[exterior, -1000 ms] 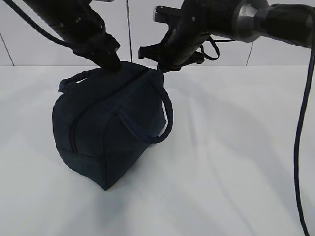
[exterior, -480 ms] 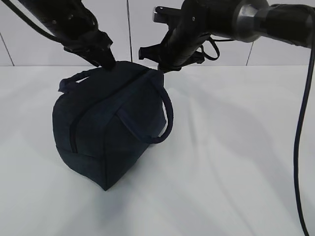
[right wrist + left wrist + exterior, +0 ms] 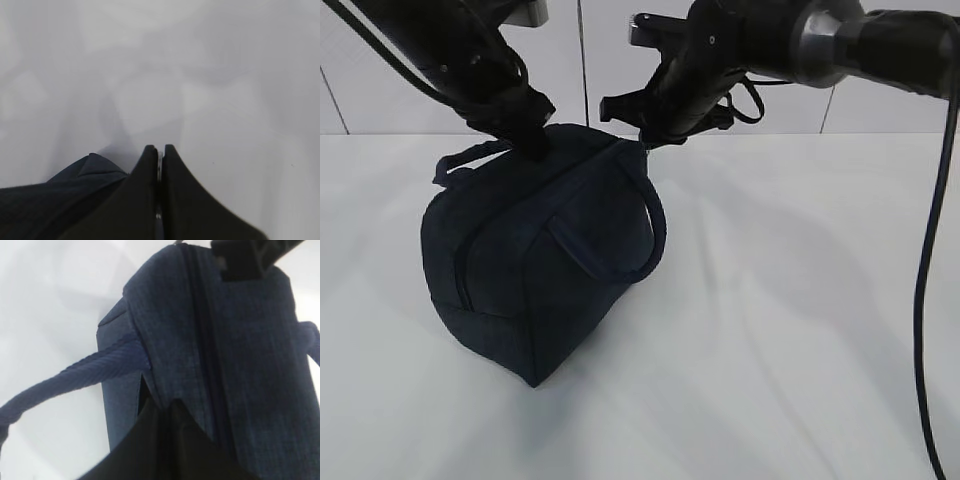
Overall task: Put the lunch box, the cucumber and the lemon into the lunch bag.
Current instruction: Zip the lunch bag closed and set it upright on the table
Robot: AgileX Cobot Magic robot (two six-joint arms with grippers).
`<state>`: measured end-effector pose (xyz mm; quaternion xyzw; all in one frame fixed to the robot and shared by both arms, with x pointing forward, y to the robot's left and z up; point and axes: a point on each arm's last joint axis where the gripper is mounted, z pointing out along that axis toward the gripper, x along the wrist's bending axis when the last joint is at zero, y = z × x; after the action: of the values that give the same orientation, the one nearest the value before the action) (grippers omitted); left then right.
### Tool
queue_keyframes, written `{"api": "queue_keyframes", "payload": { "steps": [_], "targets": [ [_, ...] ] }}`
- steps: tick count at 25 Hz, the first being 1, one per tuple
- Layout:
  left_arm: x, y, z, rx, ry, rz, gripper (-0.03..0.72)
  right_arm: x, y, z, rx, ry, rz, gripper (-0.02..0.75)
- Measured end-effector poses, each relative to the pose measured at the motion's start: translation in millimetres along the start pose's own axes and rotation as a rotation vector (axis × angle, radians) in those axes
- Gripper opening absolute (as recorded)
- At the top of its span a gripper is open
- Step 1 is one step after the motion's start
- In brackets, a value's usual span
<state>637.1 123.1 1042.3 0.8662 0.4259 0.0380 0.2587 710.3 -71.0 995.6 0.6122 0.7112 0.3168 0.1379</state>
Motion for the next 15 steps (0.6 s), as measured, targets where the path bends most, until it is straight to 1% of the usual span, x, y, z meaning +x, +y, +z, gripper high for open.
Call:
{"api": "queue_keyframes", "payload": {
  "steps": [6,15],
  "targets": [
    [-1.0,-2,0,0.023,-0.011,0.0,-0.005,-5,-9,19,0.032,-0.008,0.009,0.0],
    [-1.9,-3,-1,0.037,-0.018,0.001,-0.006,-8,-15,31,0.047,-0.013,0.012,0.0]
  ]
}}
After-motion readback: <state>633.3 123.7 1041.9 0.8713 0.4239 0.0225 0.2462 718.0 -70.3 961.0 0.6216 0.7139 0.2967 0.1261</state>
